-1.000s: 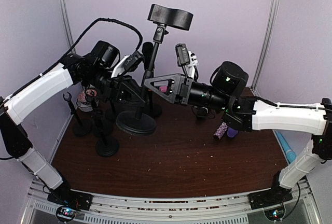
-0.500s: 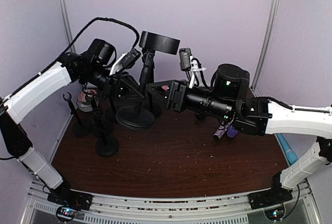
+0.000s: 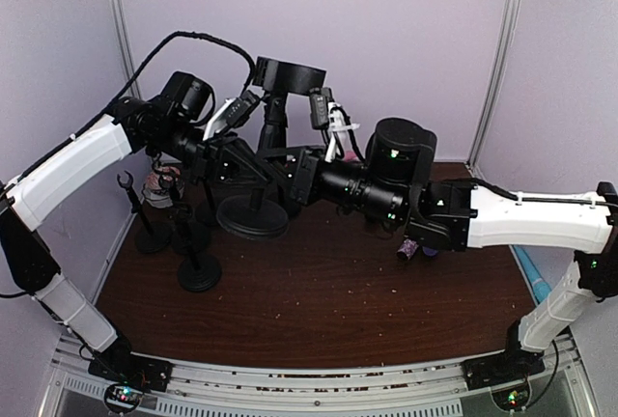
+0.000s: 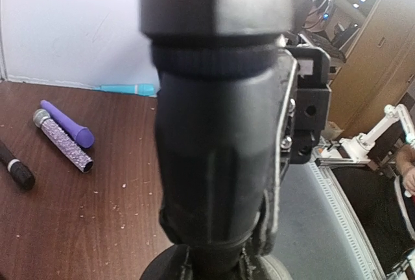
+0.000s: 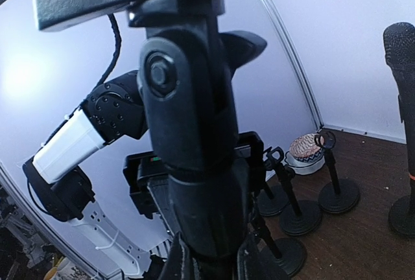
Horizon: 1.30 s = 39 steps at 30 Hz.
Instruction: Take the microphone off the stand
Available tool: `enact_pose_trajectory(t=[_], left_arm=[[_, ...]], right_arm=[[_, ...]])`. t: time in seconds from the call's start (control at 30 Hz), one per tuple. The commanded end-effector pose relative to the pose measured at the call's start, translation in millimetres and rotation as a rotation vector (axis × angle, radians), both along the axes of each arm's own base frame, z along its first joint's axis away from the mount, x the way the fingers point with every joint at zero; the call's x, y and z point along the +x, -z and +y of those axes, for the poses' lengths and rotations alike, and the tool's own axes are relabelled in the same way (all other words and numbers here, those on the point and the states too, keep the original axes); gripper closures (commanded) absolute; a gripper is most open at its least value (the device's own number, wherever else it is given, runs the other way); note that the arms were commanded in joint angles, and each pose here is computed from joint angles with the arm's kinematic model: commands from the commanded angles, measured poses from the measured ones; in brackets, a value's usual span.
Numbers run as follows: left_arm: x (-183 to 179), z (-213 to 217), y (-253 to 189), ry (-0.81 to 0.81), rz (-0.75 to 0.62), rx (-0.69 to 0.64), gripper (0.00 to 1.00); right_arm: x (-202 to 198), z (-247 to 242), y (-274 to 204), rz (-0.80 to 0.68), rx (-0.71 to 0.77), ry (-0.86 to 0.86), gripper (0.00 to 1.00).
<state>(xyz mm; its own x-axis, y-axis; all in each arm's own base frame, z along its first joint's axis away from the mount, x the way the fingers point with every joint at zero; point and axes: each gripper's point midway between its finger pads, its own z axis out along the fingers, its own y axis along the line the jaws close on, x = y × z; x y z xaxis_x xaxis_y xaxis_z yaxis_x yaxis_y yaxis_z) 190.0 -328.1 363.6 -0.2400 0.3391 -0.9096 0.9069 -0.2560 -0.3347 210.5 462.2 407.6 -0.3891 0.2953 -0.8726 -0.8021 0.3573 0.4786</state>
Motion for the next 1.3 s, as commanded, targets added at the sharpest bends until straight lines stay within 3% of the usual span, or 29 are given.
enact_pose_trajectory(t=[0.0, 0.13, 0.17, 0.37, 0.6, 0.77, 0.8, 1.0, 1.07, 1.27], left_arm=[[14, 3, 12, -0.083, -0.116, 0.047, 0.58], [54, 30, 35, -0.286, -0.171, 0.167, 0.06], [63, 40, 35, -0.334, -0.172, 0.177, 0.03], [89, 92, 23, -0.536, -0.235, 0.21, 0.02], [97, 118, 28, -0.641, -0.272, 0.284, 0.02], [96, 122, 40, -0.647, -0.261, 0.308, 0.02], [96, 123, 41, -0.647, -0.259, 0.311, 0.02], [104, 119, 46, -0.647, -0.244, 0.299, 0.02], [107, 118, 46, -0.654, -0.24, 0.298, 0.02], [112, 123, 45, -0.693, -0.267, 0.309, 0.02]], right_arm=[[9, -8, -10, -0.043, 0.015, 0.068, 1.0], [27, -16, 21, -0.082, -0.129, 0.193, 1.0], [33, -16, 32, -0.092, -0.175, 0.225, 1.0], [68, 3, 98, -0.157, -0.396, 0.351, 1.0], [96, 56, 150, -0.182, -0.464, 0.381, 1.0], [101, 64, 170, -0.138, -0.461, 0.398, 1.0], [101, 63, 175, -0.109, -0.459, 0.4, 0.96], [105, 63, 207, 0.061, -0.528, 0.332, 0.46], [111, 70, 212, 0.145, -0.534, 0.291, 0.39], [121, 90, 246, 0.402, -0.535, 0.162, 0.35]])
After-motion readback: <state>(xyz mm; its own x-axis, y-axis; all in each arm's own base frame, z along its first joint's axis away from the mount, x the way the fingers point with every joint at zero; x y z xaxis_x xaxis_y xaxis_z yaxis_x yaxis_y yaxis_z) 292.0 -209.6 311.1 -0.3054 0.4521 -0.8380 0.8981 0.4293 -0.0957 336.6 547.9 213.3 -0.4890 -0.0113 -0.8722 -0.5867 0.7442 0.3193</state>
